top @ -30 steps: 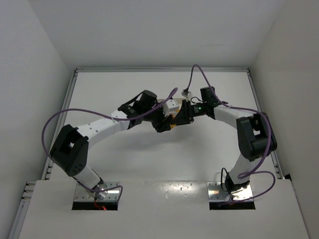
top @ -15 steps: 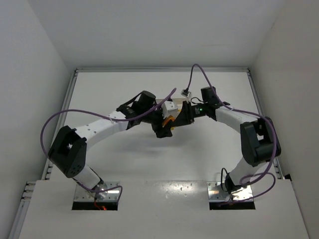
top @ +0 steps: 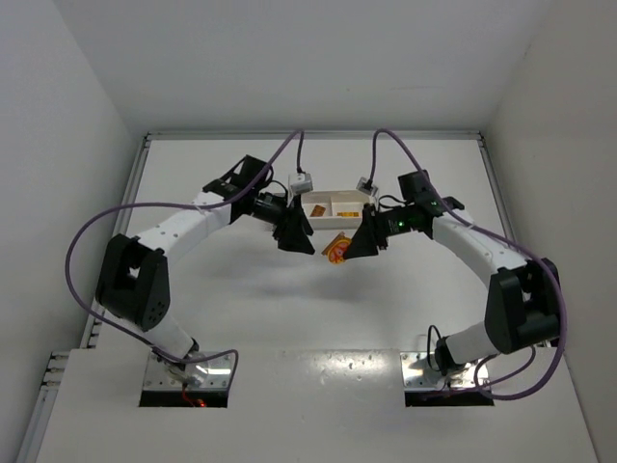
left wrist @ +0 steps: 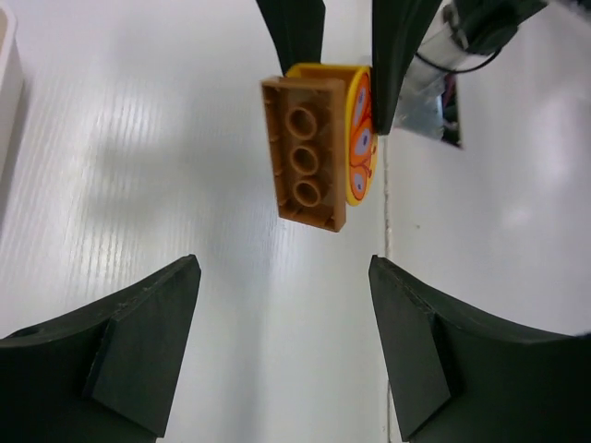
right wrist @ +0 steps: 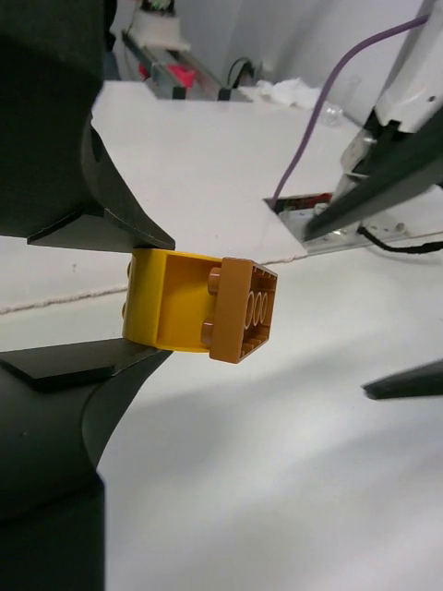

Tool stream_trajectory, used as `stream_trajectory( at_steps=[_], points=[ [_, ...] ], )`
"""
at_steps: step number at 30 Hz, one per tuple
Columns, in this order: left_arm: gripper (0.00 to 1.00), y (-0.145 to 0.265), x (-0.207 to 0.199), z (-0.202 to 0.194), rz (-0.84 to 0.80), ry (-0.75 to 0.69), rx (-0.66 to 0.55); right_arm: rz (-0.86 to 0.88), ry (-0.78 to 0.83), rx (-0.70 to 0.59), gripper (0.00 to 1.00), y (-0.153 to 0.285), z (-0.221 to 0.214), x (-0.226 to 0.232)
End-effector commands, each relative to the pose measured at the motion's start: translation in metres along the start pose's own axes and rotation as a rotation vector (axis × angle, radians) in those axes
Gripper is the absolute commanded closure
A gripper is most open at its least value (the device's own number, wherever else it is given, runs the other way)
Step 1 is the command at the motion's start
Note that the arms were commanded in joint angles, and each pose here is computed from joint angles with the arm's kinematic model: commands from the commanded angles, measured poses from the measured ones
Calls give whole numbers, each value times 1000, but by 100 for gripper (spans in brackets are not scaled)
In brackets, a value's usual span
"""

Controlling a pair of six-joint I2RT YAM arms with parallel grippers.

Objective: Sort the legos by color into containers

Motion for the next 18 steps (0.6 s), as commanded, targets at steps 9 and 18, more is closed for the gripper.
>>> stream_trajectory(
  at_steps=[9,18],
  points=[
    [22,-2,11,3,-206,89,-131,-40,189,26,96,3,-5,12],
    [22,-9,8,1,-235,82,-127,10,195,63,96,-7,-1,13]
  ],
)
Point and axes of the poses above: each gripper's point midway between its finger pads, its own y axis back along the fingers, its own x axis along the line the jaws close on, z = x × y, the point moved 10 cm from there along y, back along the fingers, and after that the axes turned 12 degrees about -y, right-handed, at the moved point
